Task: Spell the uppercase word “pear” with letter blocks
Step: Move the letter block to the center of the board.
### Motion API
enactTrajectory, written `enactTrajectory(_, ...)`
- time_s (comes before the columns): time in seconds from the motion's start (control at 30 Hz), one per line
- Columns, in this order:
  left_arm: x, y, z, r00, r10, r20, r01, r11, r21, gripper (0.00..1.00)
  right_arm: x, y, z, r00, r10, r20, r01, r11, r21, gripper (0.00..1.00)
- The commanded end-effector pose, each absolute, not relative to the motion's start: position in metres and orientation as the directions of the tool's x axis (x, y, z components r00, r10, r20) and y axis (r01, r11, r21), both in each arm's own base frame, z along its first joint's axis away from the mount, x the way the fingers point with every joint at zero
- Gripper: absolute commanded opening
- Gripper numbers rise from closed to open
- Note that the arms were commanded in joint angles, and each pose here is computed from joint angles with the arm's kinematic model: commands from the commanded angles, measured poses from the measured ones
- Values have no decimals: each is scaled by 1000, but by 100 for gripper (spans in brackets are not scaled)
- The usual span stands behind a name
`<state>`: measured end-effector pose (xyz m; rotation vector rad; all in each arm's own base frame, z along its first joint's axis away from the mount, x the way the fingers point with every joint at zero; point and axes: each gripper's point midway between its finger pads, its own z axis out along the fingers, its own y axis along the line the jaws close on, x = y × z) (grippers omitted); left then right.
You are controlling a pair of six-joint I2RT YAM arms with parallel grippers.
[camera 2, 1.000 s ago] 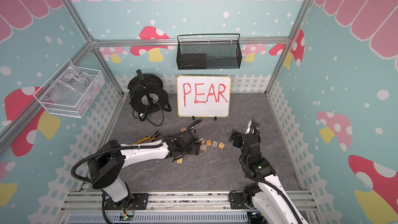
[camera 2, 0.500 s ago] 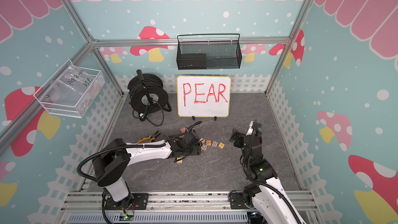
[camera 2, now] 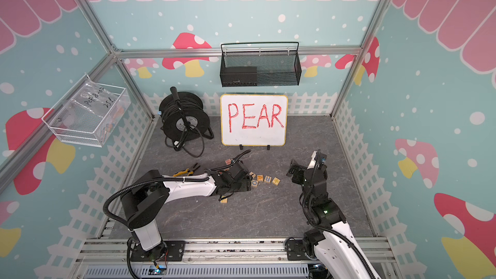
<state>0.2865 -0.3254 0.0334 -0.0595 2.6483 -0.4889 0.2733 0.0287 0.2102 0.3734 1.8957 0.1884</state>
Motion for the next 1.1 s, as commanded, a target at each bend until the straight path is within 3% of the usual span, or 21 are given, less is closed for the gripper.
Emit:
enactTrajectory(0.0, 293, -320, 23, -900, -130, -416, 24, 938, -345, 74, 271, 23, 204, -314, 339, -887, 192, 938, 290, 99)
enactTrajectory(0.43, 293, -310, 17, -901, -106, -422, 33, 950, -310, 68, 271, 21, 203, -314, 339, -887, 200, 937, 287, 99)
enactTrajectory(1.07, 295, -303, 14, -886, 23, -462, 87, 989, -117, 57, 271, 21, 201, -316, 342, -885, 206, 935, 287, 99)
